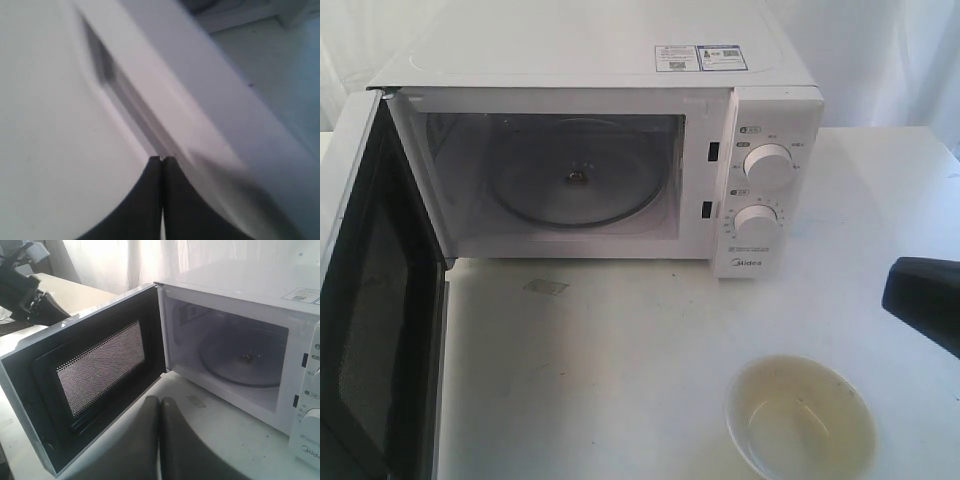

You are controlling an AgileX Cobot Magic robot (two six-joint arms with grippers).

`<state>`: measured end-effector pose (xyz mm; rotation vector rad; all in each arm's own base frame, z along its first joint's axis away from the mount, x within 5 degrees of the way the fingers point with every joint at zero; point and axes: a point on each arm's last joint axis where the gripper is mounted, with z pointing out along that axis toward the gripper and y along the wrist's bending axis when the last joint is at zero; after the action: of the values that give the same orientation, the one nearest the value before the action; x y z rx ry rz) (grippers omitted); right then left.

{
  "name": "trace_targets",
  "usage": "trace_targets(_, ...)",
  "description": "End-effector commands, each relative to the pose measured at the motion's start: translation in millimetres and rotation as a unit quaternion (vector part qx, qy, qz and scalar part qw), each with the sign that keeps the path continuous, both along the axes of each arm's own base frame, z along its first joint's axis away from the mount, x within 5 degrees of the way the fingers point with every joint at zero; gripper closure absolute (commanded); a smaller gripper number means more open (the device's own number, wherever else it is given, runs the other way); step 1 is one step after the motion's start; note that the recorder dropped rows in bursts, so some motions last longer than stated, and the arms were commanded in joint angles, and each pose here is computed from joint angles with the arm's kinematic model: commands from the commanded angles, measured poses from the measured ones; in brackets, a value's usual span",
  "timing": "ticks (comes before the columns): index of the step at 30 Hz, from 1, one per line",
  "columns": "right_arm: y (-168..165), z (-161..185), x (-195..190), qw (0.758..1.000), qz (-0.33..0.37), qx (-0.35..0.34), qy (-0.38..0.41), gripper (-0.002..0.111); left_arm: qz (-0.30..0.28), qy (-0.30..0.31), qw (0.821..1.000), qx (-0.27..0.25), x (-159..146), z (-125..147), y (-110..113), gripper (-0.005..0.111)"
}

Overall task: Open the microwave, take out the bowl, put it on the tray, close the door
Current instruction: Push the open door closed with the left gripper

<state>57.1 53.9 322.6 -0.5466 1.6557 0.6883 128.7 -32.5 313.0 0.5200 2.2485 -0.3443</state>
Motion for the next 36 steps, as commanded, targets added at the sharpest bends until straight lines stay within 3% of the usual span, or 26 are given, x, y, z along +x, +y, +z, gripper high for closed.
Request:
trace_targets(1,0,0,-1,1.000,0.003,0.005,-0.003,0.108,-0.092,-0.046,0.994,-0.030,13,4,-13,0.107)
trace_targets(14,0,0,-1,1.000,0.004,0.005,-0.004,0.108,-0.130,-0.102,0.979,-0.122,42,8,-24,0.107)
trace_targets(26,0,0,-1,1.000,0.002,0.003,-0.002,0.108,-0.169,-0.124,0.971,-0.115,69,-7,-45,0.107)
trace_targets(36,1,-9,1,1.000,-0.001,-0.012,0.007,0.108,-0.146,-0.190,0.961,-0.139,93,-10,-57,0.107)
